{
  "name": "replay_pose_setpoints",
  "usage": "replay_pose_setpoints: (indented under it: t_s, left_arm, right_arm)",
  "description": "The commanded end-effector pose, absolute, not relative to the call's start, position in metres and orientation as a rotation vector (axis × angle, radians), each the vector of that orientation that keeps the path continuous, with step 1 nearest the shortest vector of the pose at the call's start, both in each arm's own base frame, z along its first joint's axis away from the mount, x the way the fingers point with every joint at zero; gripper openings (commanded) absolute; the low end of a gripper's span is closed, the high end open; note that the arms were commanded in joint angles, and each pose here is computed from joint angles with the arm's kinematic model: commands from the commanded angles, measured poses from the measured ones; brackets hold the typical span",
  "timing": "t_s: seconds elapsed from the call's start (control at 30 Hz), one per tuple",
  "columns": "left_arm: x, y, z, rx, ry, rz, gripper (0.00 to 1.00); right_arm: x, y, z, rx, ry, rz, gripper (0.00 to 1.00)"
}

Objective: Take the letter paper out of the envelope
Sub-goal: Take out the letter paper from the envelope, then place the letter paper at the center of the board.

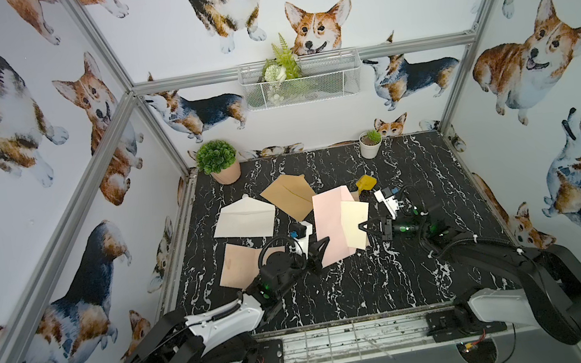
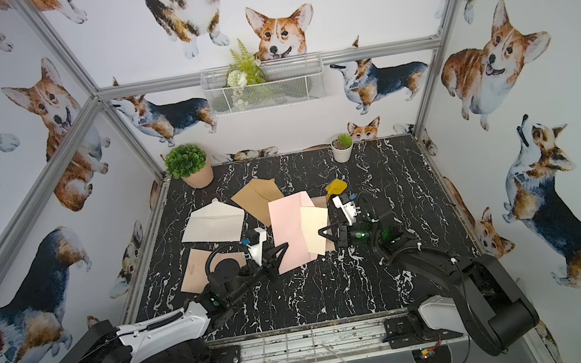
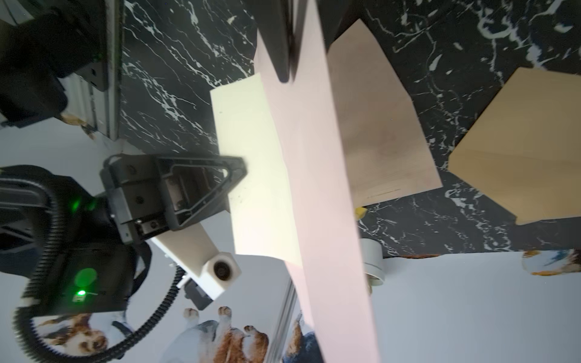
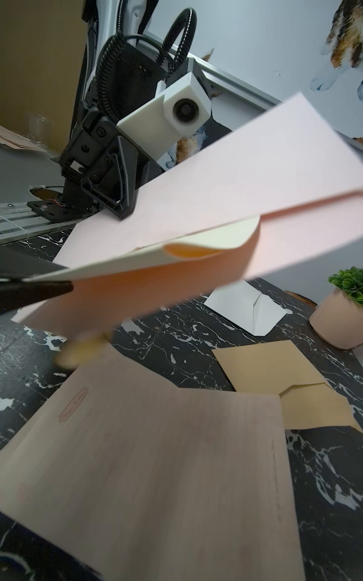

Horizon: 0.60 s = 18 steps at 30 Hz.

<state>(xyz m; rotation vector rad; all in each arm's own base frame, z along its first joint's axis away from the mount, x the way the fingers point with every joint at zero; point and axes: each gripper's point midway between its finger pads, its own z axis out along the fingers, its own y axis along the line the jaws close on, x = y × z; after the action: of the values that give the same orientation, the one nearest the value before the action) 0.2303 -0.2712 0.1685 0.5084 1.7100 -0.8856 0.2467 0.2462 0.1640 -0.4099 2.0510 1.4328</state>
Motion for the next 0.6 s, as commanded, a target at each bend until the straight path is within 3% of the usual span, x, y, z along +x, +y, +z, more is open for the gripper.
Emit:
replay_pose_setpoints:
  t_s: [0.0,0.17,0.4,0.57]
  left_arm:
    - [0.241,-0.259,0.169,0.448,1.712,-0.796,0.13]
    - [0.247,-0.243,0.169,0.377,1.722,-0.727,0.00]
    - [0.255,-0.204,0.172,0.219,1.726,-0.579,0.00]
    - [0.255,-0.190,0.175,0.175,1.707,-0.531,0.00]
  right_arm:
    - [0.253,0.242,0.167,-0.379,2.039,1.396,0.00]
    - [0.252,0.238,0.168,-0.372,2.041,1.373,0.00]
    - [0.247,0.235,0.171,-0.386,2.031,1.378,0.00]
    - [0.233,0.252,0.171,-0.449,2.050,1.561,0.00]
